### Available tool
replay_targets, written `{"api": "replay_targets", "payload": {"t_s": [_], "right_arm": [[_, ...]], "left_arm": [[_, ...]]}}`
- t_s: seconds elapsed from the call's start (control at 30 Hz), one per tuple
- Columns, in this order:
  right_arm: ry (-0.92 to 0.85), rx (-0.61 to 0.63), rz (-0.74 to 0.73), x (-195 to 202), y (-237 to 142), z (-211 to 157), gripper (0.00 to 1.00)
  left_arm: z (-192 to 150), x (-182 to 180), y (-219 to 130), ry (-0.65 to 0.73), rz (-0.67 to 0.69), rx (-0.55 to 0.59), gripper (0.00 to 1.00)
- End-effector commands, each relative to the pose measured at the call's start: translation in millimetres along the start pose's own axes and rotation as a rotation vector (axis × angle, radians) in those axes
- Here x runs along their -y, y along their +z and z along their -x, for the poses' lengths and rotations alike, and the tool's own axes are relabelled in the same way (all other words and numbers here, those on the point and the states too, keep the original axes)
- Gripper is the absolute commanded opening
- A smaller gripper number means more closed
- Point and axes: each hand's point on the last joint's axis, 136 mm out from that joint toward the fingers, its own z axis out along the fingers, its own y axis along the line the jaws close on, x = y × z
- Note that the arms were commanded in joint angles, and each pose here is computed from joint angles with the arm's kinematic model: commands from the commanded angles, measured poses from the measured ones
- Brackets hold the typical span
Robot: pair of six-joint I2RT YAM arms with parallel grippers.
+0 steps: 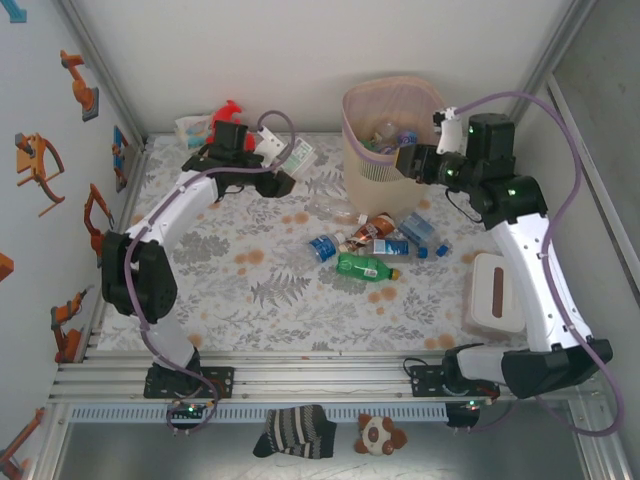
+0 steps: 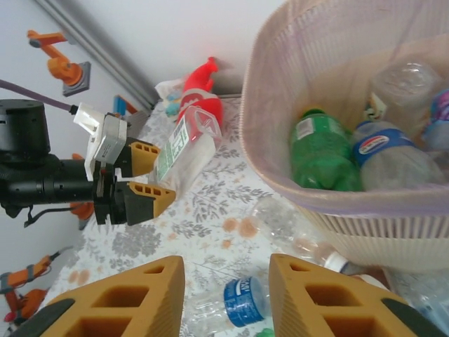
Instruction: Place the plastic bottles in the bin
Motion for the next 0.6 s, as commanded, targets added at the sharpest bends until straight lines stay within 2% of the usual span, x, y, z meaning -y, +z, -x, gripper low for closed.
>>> {"api": "replay_targets", "payload": {"t_s": [0.0, 0.23, 0.57], "right_arm": [[0.003, 0.002, 0.089, -18.3, 9.0, 9.6, 0.39], [0.021, -0.091, 0.147, -27.1, 30.1, 1.8, 0.54], [0.064, -0.214, 0.251, -40.1, 58.9, -17.9, 0.59]], "left_arm": [[24.7, 40.6, -10.9, 0.024, -0.097, 0.084, 0.64], [43.5, 87.8, -27.7, 0.107, -0.155, 0.132, 0.64], [64.1, 126.8, -46.5, 0.174, -0.202, 0.201, 0.64]]}}
